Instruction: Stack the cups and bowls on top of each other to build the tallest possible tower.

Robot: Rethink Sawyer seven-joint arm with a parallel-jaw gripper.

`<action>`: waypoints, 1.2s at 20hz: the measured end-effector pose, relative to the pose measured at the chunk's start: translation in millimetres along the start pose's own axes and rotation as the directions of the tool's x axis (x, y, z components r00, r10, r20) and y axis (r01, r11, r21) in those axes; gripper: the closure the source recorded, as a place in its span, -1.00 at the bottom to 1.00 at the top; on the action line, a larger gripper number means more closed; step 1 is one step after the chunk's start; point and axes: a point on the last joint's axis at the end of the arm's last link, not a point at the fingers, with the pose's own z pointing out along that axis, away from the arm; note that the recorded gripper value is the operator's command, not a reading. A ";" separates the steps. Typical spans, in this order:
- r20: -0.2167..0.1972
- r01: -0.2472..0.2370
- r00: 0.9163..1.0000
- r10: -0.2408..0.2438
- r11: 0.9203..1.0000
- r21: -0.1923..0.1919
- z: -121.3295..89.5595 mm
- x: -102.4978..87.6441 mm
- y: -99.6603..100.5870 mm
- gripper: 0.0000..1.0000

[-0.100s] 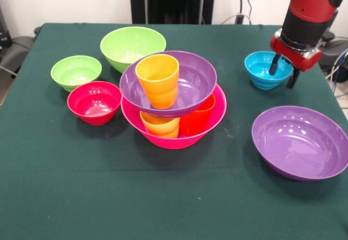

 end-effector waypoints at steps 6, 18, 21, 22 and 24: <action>0.016 -0.009 1.000 0.009 1.000 -0.014 -5.6 -9.0 1.2 1.00; 0.012 -0.026 1.000 0.026 0.999 -0.029 -52.4 -25.5 9.7 1.00; -0.005 -0.025 1.000 0.025 1.000 -0.013 -77.9 -32.6 11.8 1.00; -0.020 -0.026 0.999 0.026 1.000 0.000 -93.6 -37.9 12.7 1.00; -0.043 -0.029 0.999 0.029 0.999 0.018 -116.7 -46.0 14.3 1.00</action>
